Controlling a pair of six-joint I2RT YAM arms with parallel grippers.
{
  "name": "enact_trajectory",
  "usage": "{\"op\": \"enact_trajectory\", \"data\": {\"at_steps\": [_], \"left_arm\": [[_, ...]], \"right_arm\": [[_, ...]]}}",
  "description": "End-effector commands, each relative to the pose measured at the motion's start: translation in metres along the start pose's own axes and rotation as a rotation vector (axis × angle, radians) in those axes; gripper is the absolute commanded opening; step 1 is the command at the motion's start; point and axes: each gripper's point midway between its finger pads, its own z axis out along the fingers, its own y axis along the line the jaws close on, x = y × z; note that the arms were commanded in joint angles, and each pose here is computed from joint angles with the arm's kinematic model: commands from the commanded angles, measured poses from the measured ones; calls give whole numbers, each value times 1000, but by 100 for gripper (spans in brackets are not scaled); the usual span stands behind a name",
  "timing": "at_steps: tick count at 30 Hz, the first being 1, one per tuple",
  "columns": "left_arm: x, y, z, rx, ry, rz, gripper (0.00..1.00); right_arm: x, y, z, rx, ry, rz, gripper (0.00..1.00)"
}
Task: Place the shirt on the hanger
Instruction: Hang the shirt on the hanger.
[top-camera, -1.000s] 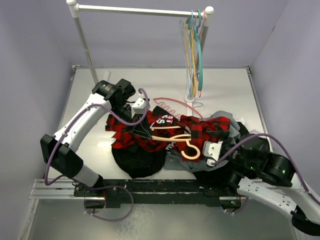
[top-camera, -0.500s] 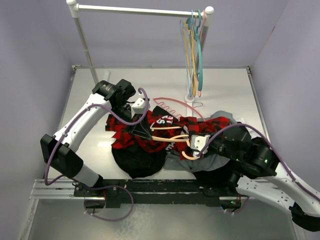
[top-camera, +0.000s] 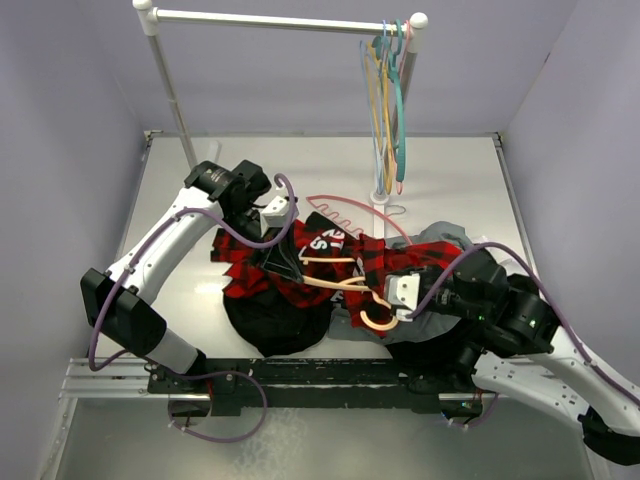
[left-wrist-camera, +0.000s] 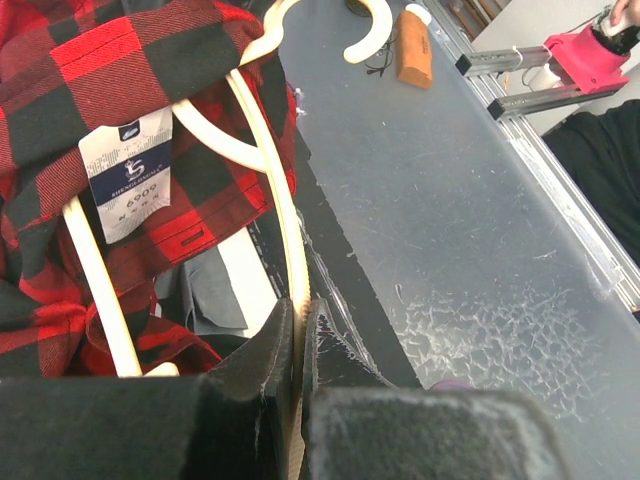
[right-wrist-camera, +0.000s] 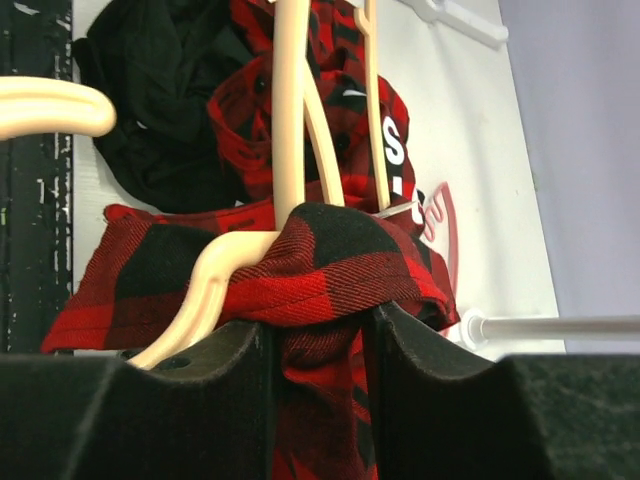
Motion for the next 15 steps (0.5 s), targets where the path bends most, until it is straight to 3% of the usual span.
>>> {"op": "enact_trajectory", "data": {"at_steps": [1, 2, 4, 5, 9, 15], "left_arm": [[-25, -6, 4, 31, -121, 102, 0], [-26, -7, 4, 31, -122, 102, 0], [-27, -10, 4, 31, -123, 112, 0], [-27, -12, 4, 31, -124, 113, 0], [-30, -18, 3, 29, -124, 126, 0], [-37, -25, 2, 32, -141, 136, 0]], "right_arm": [[-33, 5, 4, -45, -163, -8, 33], [-31, 7, 5, -54, -152, -9, 26], [-25, 10, 7, -69, -134, -12, 4], [-23, 12, 7, -75, -126, -14, 0], [-15, 8, -5, -39, -86, -35, 0], [-38, 6, -45, 21, -172, 0, 0]]}}
